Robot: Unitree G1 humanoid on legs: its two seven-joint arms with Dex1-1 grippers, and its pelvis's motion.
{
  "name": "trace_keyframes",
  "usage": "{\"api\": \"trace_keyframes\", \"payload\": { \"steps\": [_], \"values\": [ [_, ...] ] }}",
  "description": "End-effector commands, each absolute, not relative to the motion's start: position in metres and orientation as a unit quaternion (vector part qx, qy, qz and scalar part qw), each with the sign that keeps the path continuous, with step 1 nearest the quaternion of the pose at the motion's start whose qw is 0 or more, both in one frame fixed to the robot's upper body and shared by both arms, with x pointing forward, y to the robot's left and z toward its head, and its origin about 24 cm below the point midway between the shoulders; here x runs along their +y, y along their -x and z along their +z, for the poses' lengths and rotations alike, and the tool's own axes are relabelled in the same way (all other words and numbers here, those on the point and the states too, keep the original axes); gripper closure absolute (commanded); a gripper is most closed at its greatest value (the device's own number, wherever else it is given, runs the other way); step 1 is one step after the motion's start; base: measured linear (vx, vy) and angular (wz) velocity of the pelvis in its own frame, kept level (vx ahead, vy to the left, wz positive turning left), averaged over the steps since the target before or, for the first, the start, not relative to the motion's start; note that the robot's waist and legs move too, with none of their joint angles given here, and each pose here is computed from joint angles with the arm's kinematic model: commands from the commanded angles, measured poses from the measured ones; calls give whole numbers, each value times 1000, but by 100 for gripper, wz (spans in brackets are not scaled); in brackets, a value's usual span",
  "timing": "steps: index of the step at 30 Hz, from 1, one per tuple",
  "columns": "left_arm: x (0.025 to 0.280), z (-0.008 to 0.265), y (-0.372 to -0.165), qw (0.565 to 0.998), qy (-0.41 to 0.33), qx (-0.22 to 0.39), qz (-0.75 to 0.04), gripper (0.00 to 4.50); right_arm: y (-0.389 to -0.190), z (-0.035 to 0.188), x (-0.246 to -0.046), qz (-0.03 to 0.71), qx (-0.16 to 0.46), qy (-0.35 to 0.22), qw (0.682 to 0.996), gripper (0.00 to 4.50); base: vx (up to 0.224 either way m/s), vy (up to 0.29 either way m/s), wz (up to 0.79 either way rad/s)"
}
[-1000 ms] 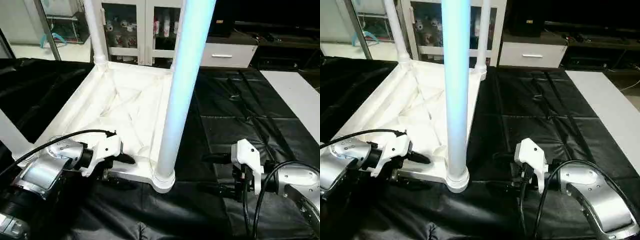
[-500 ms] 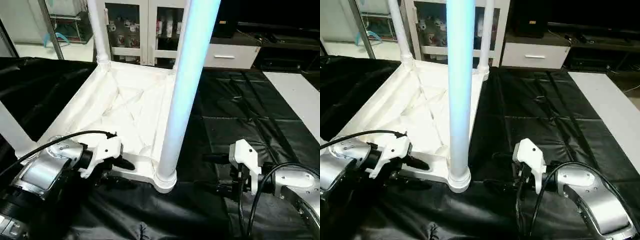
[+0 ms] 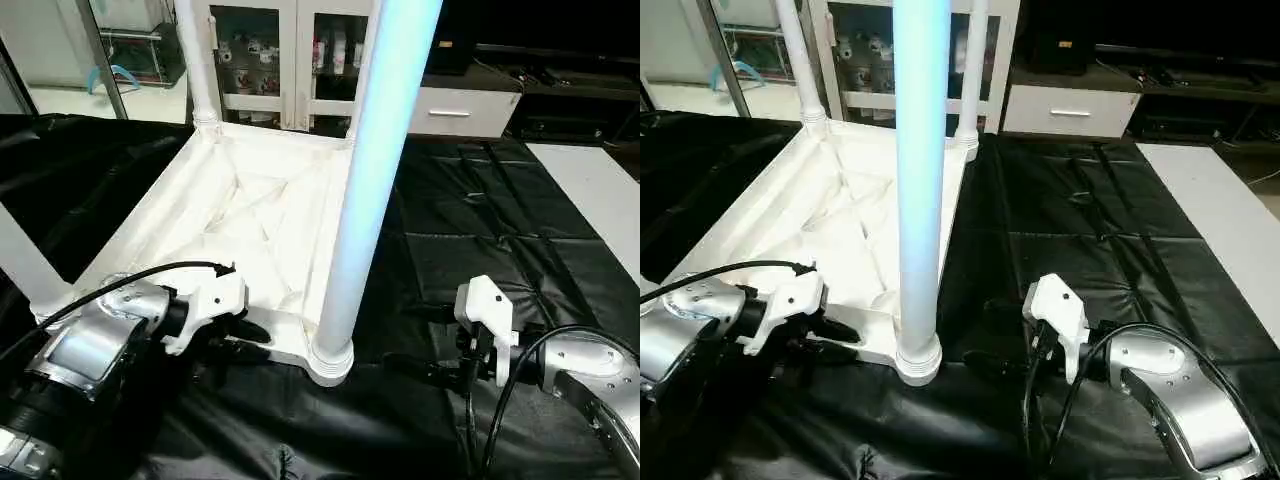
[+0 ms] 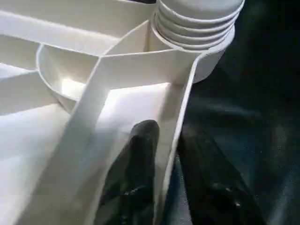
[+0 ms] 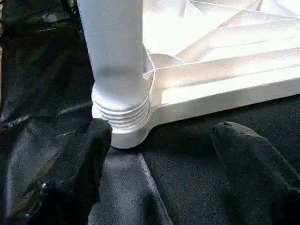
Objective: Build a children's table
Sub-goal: Move to table, then rotate leg to tighten
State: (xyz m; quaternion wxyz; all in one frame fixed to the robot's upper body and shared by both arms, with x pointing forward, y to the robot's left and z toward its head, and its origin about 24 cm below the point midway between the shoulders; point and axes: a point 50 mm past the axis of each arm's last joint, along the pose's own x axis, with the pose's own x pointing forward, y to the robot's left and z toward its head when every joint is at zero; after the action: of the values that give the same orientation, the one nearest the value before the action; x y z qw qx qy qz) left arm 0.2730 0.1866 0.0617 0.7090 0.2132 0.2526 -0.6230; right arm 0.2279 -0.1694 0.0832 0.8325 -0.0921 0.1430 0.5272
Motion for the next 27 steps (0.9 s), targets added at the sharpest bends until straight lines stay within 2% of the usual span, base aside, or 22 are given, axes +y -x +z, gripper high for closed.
{"api": "trace_keyframes", "payload": {
  "steps": [1,5,12,17,22,27],
  "values": [
    [183,66,-273,717,-213,242,-618,376,-232,85,-172,512,138,96,843,69,0,0,0],
    [181,60,-271,733,-222,241,-596,404,-243,84,-175,461,128,105,872,69,0,0,0],
    [165,56,-274,768,-208,230,-560,432,-244,85,-174,454,121,96,877,69,0,0,0],
    [153,57,-280,813,-189,217,-507,449,-246,85,-170,449,117,93,881,69,0,0,0],
    [147,56,-282,826,-190,209,-488,449,-245,84,-168,447,116,91,882,69,0,0,0],
    [135,58,-276,812,-178,184,-524,449,-245,83,-166,446,117,86,883,69,0,0,0]
  ]
}}
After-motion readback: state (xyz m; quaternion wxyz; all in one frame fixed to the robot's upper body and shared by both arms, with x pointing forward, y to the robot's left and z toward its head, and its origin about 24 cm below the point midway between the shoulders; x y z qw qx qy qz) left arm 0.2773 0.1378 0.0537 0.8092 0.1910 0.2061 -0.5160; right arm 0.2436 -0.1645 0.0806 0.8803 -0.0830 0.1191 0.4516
